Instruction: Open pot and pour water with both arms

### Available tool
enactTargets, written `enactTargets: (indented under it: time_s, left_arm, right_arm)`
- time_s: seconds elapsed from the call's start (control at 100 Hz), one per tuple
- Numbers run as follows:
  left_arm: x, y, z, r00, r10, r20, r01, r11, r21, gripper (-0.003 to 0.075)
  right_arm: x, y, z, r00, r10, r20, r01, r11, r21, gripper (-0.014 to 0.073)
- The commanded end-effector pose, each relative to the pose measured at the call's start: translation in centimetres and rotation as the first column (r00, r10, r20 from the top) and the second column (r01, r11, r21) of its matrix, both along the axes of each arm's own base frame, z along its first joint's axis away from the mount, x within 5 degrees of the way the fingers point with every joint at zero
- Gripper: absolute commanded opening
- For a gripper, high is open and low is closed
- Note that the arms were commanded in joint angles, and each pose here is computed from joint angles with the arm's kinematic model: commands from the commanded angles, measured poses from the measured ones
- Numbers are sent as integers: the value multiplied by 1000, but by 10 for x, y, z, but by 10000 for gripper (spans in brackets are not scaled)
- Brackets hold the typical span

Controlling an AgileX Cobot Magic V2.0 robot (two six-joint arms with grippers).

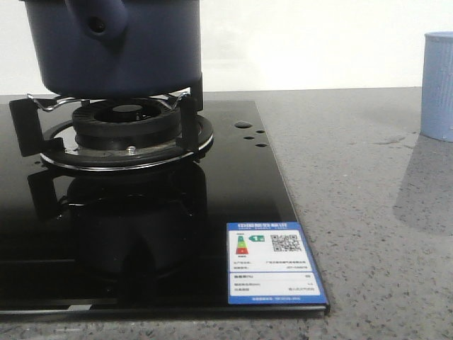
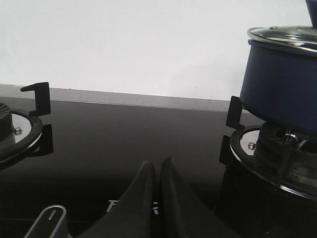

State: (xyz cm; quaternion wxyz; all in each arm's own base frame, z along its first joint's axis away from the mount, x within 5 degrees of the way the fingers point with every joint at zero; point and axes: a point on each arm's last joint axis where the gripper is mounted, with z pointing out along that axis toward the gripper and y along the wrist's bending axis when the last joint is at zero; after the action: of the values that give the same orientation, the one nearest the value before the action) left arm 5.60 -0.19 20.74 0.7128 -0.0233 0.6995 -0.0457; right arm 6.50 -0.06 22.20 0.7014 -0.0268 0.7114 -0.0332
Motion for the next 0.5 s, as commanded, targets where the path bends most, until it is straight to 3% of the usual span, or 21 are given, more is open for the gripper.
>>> enactTargets:
  time_s: [0.0, 0.15, 0.24, 0.49]
  left_arm:
    - [-2, 0, 3, 997, -5, 82, 6, 1000, -2, -16]
    - [-2, 0, 3, 997, -5, 82, 6, 1000, -2, -16]
    - [-2, 0, 3, 997, -5, 82, 6, 1000, -2, -16]
    - [-2, 0, 3, 997, -5, 82, 6, 1000, -2, -16]
  right_arm:
    - [-1, 1, 9, 999, 21, 31, -20, 998, -51, -53]
    - [-7, 1, -11, 999, 18, 47, -16, 999, -48, -53]
    - [-11, 1, -15, 992, 19, 122, -14, 999, -38, -53]
    - [-10, 1, -20, 998, 14, 57, -13, 999, -32, -53]
